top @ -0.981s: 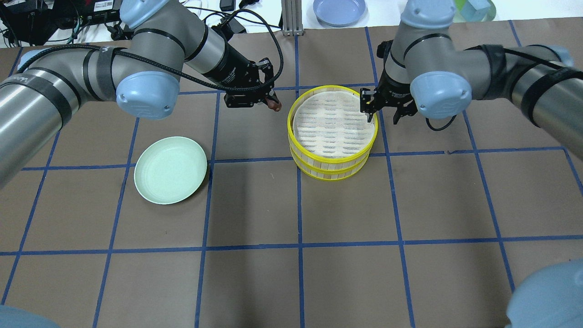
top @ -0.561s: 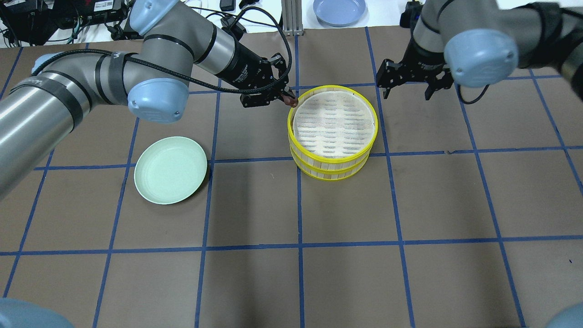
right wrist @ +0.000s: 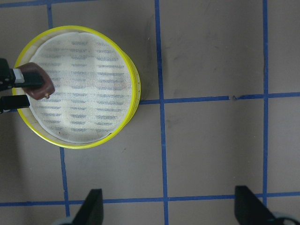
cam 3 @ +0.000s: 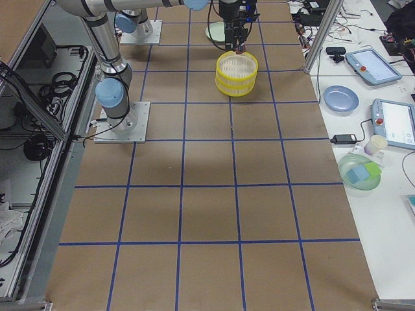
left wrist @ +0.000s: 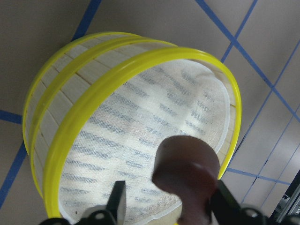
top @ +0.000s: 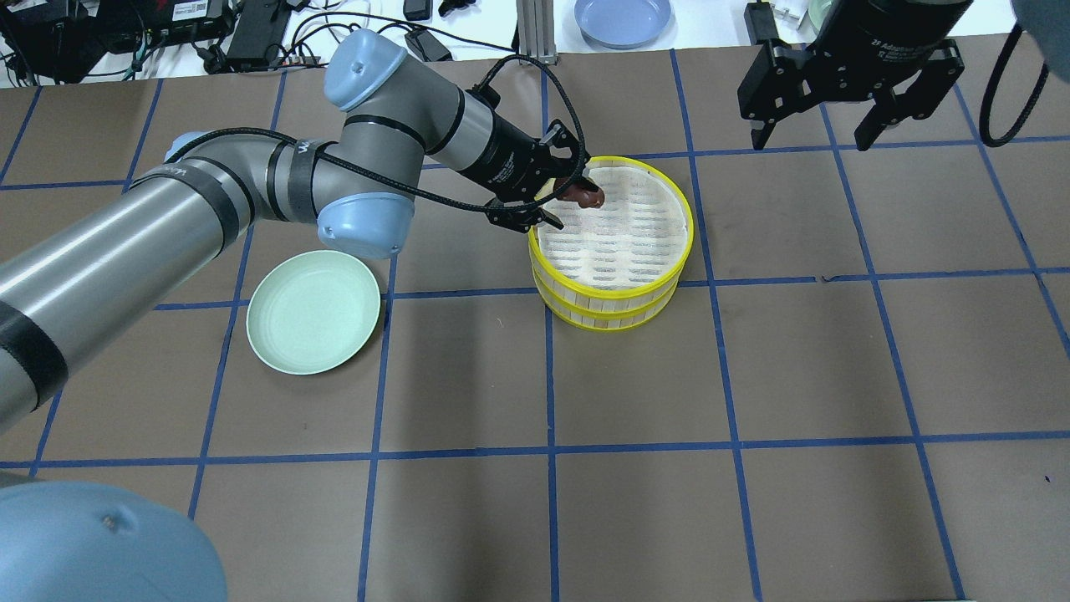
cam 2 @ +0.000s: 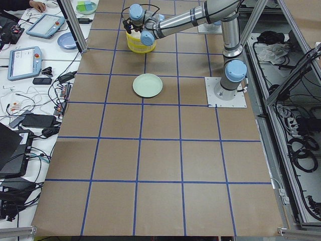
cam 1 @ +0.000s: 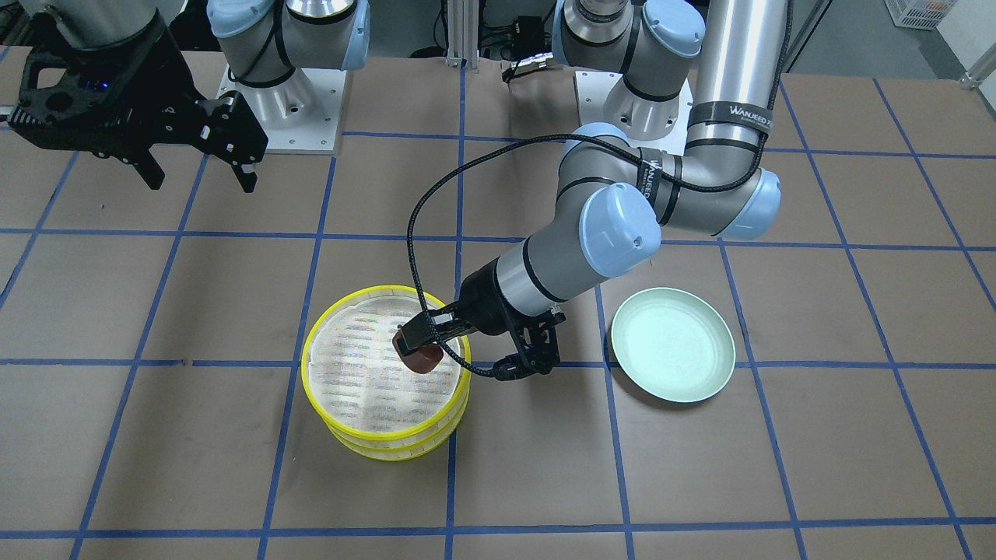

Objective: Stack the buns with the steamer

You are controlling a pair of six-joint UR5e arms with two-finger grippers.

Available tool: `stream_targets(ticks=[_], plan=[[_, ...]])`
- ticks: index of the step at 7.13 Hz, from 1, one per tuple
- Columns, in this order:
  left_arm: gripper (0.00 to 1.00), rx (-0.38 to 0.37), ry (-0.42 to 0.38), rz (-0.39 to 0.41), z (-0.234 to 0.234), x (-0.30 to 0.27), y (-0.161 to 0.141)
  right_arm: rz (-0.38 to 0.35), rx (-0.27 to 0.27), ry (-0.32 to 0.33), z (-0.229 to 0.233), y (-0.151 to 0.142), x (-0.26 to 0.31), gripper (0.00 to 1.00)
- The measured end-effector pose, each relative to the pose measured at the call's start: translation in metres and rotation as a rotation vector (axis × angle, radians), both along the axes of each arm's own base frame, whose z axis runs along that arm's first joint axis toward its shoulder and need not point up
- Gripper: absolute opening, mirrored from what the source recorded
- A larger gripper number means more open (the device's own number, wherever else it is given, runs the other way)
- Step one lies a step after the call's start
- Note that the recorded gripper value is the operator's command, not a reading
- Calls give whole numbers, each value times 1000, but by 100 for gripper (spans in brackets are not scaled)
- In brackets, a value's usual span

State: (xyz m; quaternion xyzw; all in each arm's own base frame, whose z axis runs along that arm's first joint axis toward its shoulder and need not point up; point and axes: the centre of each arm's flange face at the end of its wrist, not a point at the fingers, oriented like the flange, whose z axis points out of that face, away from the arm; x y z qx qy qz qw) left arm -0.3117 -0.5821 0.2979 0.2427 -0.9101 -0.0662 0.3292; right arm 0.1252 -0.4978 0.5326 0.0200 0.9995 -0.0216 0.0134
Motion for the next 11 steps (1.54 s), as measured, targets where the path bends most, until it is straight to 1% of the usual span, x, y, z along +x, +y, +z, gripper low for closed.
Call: stream_targets(ticks=[2,3,4,5,7,8,9,11], plan=[[100,2,-1,17,4,-2,-1,21,5,7,0,9,9,100],[100,-23,-33,22,11,0,-3,29,5,10,-1,11,13,100],[100,-68,-105,15,21,8,-5,32,6,12,-1,11,14,100],[100,-118,-200,-29,32,25,-7,34,5,12,-1,11,15,100],[100,-191,-400,-197,56,83,-8,35,4,9,-1,11,15,100],[100,-199,-503,-273,73,117,-8,34,5,5,-1,11,16,100],[100,-188,-580,-307,92,146,-4,34,5,4,-2,11,16,100],[100,-142,-675,-335,129,194,13,34,4,8,-2,11,15,100]])
